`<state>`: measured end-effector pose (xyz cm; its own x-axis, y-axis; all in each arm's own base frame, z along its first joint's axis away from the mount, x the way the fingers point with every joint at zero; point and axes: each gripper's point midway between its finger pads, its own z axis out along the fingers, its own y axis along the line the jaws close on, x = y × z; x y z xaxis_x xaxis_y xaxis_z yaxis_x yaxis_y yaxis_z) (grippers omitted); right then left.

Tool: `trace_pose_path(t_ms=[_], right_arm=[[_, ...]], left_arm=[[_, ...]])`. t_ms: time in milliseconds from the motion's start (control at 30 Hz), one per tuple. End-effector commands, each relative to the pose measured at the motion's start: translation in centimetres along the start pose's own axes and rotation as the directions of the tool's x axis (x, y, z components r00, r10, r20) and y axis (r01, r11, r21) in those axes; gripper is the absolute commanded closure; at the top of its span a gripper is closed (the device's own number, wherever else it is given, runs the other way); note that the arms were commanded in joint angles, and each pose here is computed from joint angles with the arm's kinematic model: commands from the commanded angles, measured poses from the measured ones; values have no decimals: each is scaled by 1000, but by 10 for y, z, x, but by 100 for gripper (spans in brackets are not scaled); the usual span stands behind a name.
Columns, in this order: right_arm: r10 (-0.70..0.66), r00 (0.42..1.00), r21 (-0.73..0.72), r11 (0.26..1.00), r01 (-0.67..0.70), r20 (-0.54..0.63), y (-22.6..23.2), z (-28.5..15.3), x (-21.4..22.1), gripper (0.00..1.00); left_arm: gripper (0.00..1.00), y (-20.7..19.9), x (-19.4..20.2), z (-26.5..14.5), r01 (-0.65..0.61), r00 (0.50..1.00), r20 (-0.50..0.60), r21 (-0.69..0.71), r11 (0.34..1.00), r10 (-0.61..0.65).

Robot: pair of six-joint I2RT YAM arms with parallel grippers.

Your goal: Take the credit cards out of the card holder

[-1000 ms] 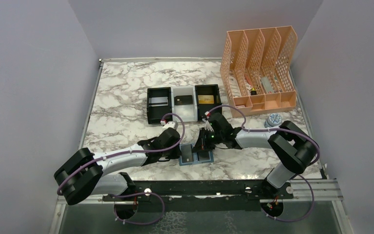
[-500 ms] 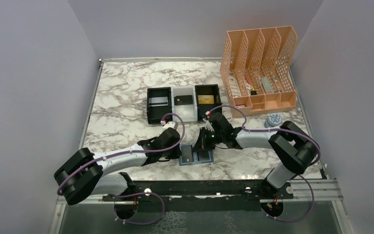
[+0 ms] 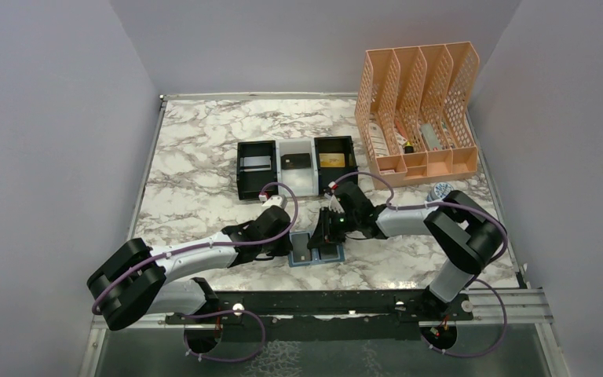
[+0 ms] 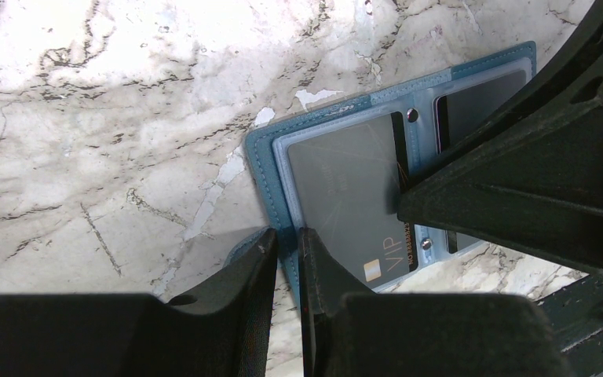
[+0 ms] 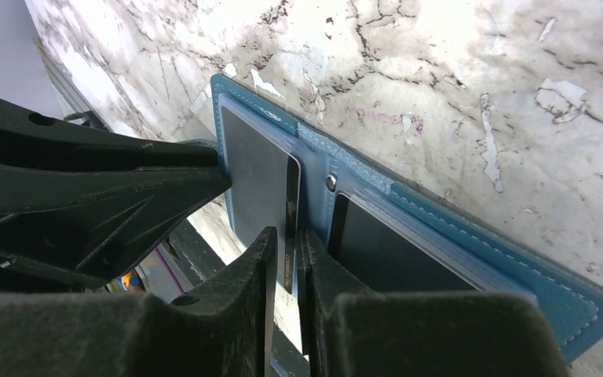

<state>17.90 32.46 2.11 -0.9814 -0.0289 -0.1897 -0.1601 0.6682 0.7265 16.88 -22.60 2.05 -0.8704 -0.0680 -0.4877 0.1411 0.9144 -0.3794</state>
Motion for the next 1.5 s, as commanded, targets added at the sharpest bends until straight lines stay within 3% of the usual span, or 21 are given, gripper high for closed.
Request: trace_pose_path(t_ms=[0, 133, 500, 1000, 1267, 1467], right_arm=[[-21, 1000, -23, 1000, 21, -17, 1, 5, 0, 87], [-36, 999, -14, 999, 37, 34, 8, -4, -8, 99], [-49, 996, 38, 998, 46, 74, 3, -15, -16, 99], [-29, 999, -37, 999, 30, 28, 9, -17, -8, 99], [5, 999, -28, 1000, -4, 31, 2, -13, -6, 99], [26, 999, -28, 999, -25, 28, -1, -11, -4, 99]], left_arm=[[82, 7, 9, 0, -32, 999, -36, -25, 999, 31], [82, 6, 8, 0, -31, 999, -36, -26, 999, 30], [82, 7, 9, 1, -37, 998, -43, -34, 999, 35], [82, 2, 3, -5, -34, 999, -20, -12, 999, 34], [55, -35, -27, -31, -28, 999, 49, 117, 993, 23], [52, -54, -26, -32, -31, 1000, 10, 184, 982, 30]])
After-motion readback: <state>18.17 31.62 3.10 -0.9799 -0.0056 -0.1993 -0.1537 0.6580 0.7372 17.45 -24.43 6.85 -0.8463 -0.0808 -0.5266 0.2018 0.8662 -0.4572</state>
